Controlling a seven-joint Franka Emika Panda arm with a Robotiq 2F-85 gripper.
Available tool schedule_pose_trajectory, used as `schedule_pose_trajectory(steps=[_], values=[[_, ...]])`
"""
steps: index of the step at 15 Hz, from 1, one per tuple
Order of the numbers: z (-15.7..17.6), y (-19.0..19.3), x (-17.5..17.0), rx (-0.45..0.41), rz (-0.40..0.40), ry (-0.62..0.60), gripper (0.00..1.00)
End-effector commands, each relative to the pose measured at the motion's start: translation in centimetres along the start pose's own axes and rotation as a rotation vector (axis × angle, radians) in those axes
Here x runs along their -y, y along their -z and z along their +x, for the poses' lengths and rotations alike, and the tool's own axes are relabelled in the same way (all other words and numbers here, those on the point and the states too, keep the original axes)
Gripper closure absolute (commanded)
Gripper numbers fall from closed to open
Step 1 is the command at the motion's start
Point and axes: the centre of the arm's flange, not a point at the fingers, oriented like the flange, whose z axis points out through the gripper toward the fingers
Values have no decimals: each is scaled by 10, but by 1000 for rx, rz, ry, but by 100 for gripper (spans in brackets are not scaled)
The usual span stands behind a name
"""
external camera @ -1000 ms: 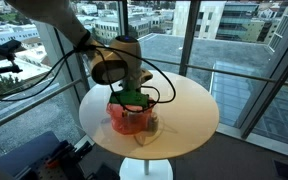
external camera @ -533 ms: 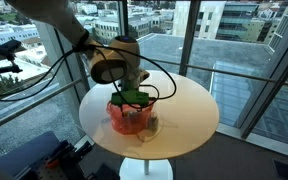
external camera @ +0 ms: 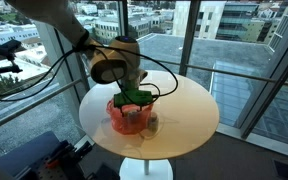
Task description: Remove the white bottle from the plastic
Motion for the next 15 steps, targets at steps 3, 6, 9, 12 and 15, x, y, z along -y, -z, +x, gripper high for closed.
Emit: schedule_pose_trajectory(steps=[3,6,9,12,15], values=[[-7,9,-7,34,-15,92,0],[-9,10,-10,46,-27,111,0],[-10,7,-11,49,-31,118,0],[-9,5,-10,46,-32,121,0],[-8,2,-11,44,-32,116,0]])
